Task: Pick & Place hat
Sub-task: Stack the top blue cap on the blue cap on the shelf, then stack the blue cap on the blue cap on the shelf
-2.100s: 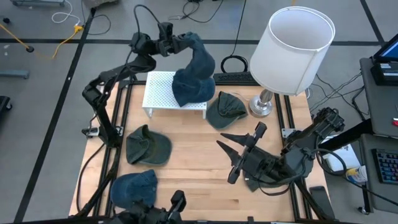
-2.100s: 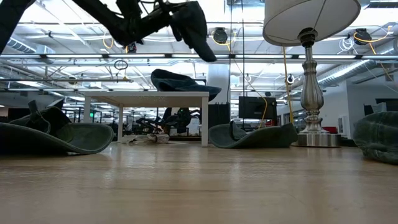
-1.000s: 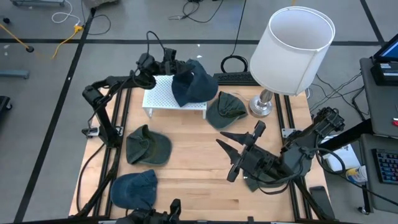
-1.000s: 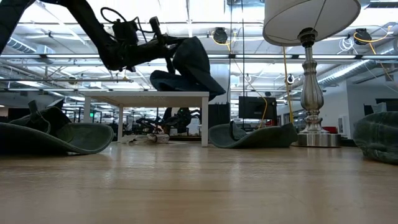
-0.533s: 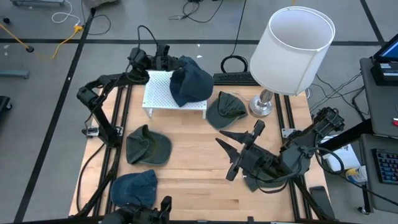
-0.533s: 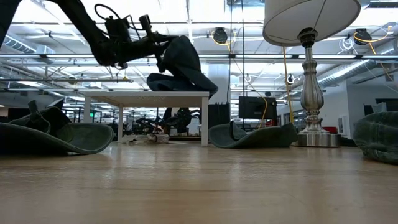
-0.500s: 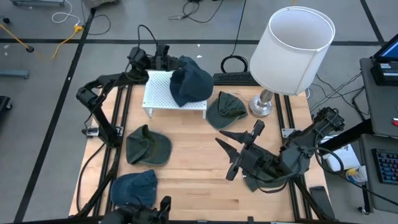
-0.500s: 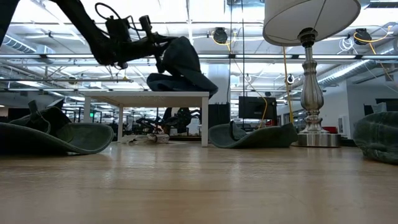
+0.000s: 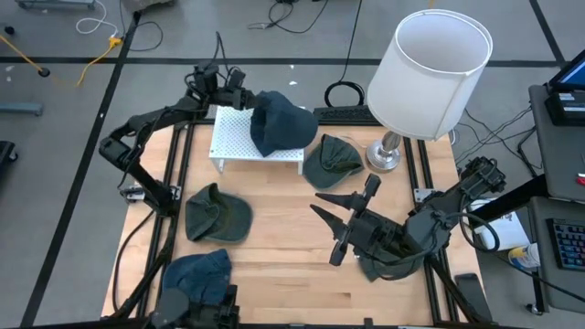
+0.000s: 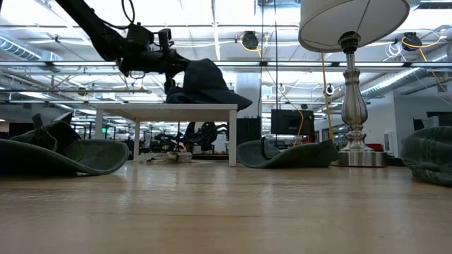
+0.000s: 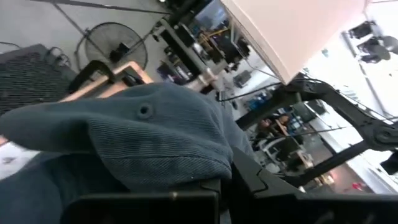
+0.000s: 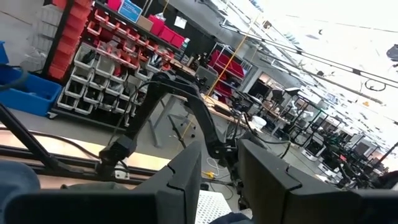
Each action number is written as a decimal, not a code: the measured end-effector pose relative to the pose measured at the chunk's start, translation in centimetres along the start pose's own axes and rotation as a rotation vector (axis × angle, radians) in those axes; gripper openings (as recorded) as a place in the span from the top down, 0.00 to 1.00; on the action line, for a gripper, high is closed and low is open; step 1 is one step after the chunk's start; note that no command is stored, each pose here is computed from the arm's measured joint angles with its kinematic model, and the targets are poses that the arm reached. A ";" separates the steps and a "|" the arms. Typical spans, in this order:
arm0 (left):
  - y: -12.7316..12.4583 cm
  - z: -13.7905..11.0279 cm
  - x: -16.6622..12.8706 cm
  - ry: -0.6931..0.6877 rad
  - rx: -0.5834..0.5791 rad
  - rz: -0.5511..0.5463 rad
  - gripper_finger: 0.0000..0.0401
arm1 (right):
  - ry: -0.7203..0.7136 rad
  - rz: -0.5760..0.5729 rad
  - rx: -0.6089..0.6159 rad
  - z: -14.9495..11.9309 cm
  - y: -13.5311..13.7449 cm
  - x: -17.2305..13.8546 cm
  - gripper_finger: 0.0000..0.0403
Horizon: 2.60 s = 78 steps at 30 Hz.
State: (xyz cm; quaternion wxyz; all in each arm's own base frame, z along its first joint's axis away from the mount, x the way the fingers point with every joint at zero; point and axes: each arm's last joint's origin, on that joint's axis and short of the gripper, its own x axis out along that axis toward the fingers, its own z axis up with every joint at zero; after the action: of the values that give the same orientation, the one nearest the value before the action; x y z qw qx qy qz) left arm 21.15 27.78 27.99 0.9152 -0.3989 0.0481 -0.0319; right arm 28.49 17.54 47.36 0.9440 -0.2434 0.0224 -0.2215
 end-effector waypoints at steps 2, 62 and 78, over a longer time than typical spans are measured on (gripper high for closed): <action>0.3 0.0 -0.6 0.000 -0.029 0.024 1.00 | 0.000 0.000 0.000 0.0 0.0 0.0 0.75; -1.7 -1.7 -6.9 0.005 -0.281 0.349 0.23 | -0.024 0.084 0.061 -0.2 0.4 -0.1 0.75; -10.6 -5.0 -10.4 0.059 -0.134 0.512 0.27 | -0.071 0.161 0.066 -0.1 0.5 0.3 0.75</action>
State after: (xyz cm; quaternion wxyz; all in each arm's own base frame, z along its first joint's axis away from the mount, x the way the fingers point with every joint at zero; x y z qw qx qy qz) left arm 10.06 17.99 32.99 0.8631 -0.4325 0.1761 0.1923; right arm 28.90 17.75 47.03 0.9665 -0.2172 0.0009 -0.1367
